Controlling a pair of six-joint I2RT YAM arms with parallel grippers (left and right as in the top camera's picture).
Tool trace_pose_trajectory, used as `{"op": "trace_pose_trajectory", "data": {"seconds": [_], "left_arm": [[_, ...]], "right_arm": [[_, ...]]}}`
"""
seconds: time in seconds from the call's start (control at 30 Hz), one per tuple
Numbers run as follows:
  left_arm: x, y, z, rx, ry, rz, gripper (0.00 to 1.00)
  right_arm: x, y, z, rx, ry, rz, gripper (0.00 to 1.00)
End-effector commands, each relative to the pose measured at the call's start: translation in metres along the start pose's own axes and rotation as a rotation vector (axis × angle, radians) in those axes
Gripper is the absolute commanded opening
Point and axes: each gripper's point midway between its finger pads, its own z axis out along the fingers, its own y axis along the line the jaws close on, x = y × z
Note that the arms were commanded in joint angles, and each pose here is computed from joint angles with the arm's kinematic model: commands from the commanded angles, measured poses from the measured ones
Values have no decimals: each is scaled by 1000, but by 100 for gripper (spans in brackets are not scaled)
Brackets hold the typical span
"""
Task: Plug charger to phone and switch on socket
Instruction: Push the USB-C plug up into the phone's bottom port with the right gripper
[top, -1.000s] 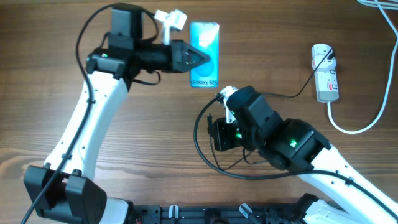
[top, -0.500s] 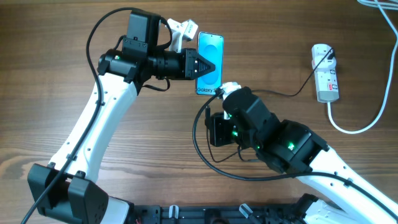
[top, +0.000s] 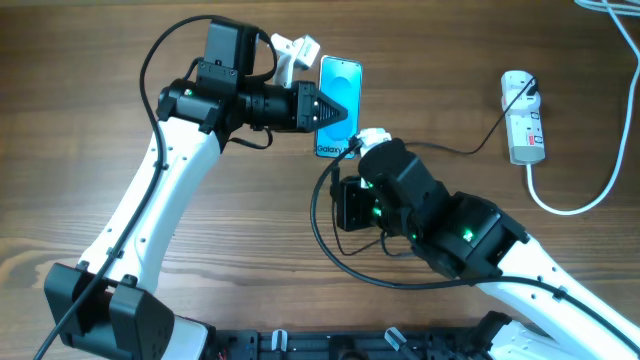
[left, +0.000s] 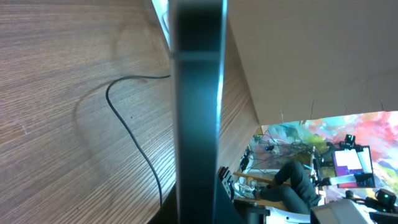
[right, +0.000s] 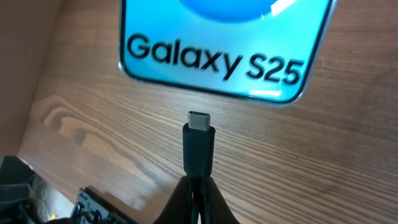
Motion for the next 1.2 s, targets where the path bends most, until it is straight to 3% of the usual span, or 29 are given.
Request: {"op": "trace_pose_trajectory", "data": {"seconds": [0.0,1.17], "left_arm": [[-2,-16,-6,43,-8,66,4],[-2,-15,-6,42,-8,78,4]], "right_arm": [[-9,1,-5,10,-41,10,5],[-8,3,10,5,-13,28,5]]}}
